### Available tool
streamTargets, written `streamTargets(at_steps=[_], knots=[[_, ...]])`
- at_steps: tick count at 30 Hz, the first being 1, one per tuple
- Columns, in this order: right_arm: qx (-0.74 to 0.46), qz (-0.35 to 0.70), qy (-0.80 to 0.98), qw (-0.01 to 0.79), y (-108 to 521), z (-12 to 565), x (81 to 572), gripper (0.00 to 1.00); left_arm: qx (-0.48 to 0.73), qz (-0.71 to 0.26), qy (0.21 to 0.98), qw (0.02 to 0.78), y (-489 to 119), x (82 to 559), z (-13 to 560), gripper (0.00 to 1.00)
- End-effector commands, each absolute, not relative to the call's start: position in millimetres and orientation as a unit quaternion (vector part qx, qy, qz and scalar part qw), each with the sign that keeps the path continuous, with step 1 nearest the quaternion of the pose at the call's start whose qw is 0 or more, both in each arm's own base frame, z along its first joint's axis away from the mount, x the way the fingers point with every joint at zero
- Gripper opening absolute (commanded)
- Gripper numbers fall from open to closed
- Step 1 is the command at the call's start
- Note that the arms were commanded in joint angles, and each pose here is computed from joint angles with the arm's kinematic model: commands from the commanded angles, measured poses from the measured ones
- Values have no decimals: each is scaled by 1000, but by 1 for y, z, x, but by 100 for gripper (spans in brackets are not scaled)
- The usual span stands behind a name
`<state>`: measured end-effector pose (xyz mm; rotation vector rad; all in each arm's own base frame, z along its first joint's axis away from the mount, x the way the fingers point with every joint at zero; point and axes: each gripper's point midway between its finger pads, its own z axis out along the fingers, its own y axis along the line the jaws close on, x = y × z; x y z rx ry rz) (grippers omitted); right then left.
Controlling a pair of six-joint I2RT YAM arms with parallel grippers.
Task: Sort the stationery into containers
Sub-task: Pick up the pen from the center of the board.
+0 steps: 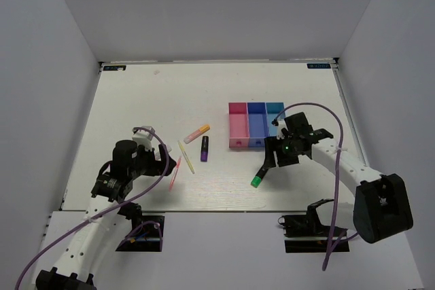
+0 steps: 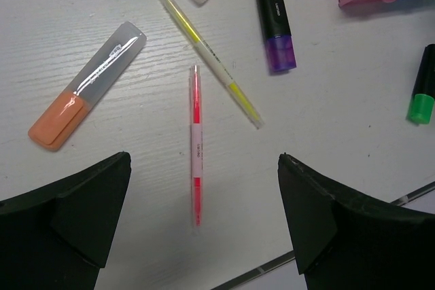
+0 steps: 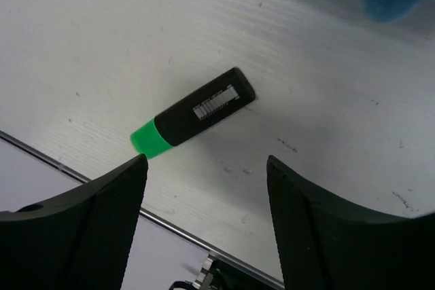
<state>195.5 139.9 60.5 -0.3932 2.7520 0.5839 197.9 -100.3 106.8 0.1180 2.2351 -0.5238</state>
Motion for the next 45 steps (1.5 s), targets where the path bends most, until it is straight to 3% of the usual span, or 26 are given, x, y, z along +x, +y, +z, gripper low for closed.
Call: streamTargets(at_steps=[1, 10, 23, 28, 38, 41, 45], knots=[[-121, 204, 956, 171, 150, 62, 194, 74, 54, -219, 879, 420, -104, 201, 122, 99], [-85, 164, 964, 192, 160, 46, 204, 75, 63, -223, 882, 410, -106, 199, 119, 99], [-58, 86, 972, 210, 158, 28, 218, 56, 65, -225, 885, 404, -107, 198, 119, 99], [-71, 61, 973, 212, 147, 17, 211, 53, 69, -227, 883, 405, -108, 198, 119, 99], [-123, 102, 971, 177, 173, 3, 195, 54, 68, -227, 881, 409, -108, 198, 121, 99], [-142, 119, 966, 178, 182, 3, 192, 61, 69, -227, 881, 409, -108, 198, 122, 99], [-164, 122, 962, 180, 186, 1, 188, 63, 68, -228, 881, 409, -108, 198, 122, 99]])
